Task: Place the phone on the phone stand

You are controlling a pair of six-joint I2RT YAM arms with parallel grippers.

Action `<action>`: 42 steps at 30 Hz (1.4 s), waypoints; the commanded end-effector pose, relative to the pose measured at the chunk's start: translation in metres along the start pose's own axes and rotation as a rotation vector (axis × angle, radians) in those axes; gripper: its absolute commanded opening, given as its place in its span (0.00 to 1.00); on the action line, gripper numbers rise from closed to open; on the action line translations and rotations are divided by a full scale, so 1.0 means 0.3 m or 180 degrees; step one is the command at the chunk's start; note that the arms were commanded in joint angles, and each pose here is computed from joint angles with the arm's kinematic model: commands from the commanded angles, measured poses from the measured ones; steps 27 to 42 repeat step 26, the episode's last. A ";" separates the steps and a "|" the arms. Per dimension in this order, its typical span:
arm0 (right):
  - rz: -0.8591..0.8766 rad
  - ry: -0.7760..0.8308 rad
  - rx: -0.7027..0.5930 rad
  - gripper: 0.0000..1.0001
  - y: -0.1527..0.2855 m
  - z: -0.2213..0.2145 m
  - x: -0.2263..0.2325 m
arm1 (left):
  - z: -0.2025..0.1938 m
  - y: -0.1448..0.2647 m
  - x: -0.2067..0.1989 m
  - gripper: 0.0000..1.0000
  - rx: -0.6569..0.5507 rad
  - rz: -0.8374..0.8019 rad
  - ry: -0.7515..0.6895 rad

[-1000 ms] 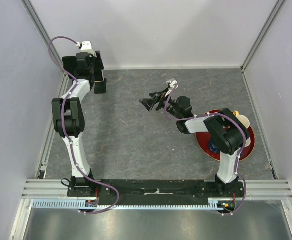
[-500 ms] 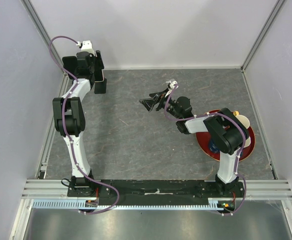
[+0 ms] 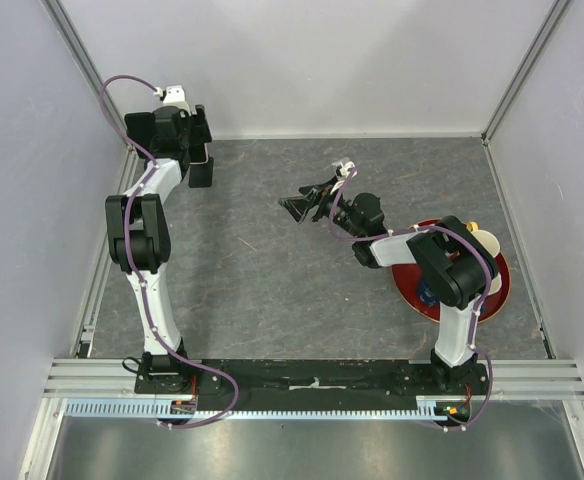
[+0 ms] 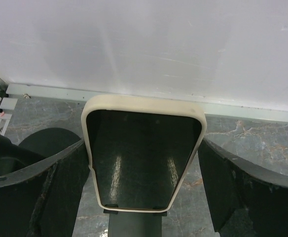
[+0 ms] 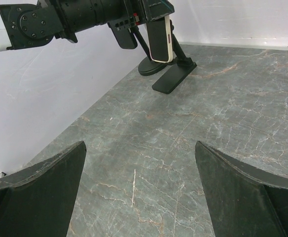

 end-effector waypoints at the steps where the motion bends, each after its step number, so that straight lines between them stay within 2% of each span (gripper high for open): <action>1: -0.0001 0.0064 -0.0187 0.98 -0.031 0.051 -0.007 | 0.085 0.071 -0.033 0.93 -0.0065 -0.0027 0.0218; 5: -0.0223 0.0019 -0.0051 0.98 -0.032 0.038 -0.028 | 0.094 0.109 -0.035 0.94 -0.0002 0.0019 0.0341; 8: -0.0600 0.0010 0.0106 0.98 -0.027 0.027 -0.061 | 0.105 0.158 -0.041 0.95 0.0044 0.0084 0.0585; 9: -0.0788 0.0055 0.0075 0.98 -0.022 0.046 -0.073 | 0.103 0.193 -0.095 0.95 0.0072 0.0022 0.0721; 11: -0.1145 0.0067 0.0224 0.98 0.004 0.043 -0.093 | 0.101 0.228 -0.099 0.95 0.0119 0.0091 0.0833; 13: -0.1789 0.0110 0.0261 0.98 0.019 0.065 -0.138 | 0.113 0.277 -0.119 0.96 0.0142 0.0121 0.0969; 14: -0.2059 0.0117 0.0624 0.98 0.051 0.030 -0.152 | 0.119 0.300 -0.129 0.96 0.0172 0.0109 0.1017; 15: -0.2256 0.0175 0.0675 0.98 0.064 0.053 -0.152 | 0.094 0.324 -0.138 0.96 0.0292 0.0131 0.1078; 16: -0.2541 0.0329 0.0710 0.98 0.091 0.068 -0.163 | 0.136 0.376 -0.152 0.96 0.0224 0.0084 0.1117; 18: -0.2816 0.0523 0.0740 0.98 0.142 0.133 -0.102 | 0.098 0.444 -0.168 0.96 0.0342 0.0063 0.1212; 19: -0.3024 0.0719 0.0930 0.98 0.184 0.152 -0.086 | 0.160 0.523 -0.184 0.96 0.0205 -0.0066 0.1271; 20: -0.3027 0.0752 0.0811 0.98 0.210 0.245 -0.029 | 0.167 0.569 -0.198 0.97 0.0217 -0.0188 0.1296; 22: -0.2975 0.0791 0.0799 0.98 0.280 0.304 0.053 | 0.141 0.676 -0.233 0.97 0.0301 -0.0367 0.1261; 23: -0.2756 0.0669 0.0534 0.98 0.347 0.407 0.131 | 0.213 0.792 -0.257 0.97 0.0111 -0.0603 0.1239; 25: -0.2546 0.0576 0.0605 0.98 0.460 0.419 0.192 | 0.191 0.913 -0.305 0.97 0.0113 -0.0862 0.1105; 26: -0.2339 0.0560 0.0265 0.98 0.545 0.518 0.260 | 0.208 0.990 -0.332 0.97 0.0088 -0.1225 0.1049; 42: -0.2339 0.0560 0.0265 0.98 0.545 0.518 0.260 | 0.208 0.990 -0.332 0.97 0.0088 -0.1225 0.1049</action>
Point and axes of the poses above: each gripper's point midway between its finger pads, its own y axis back along the fingers, its own x axis along the line the jaws close on, z = x × y, the point moved 9 cm from there along y, back along the fingers, and after that the axes turned 8 degrees about y, right-handed, at the moved point
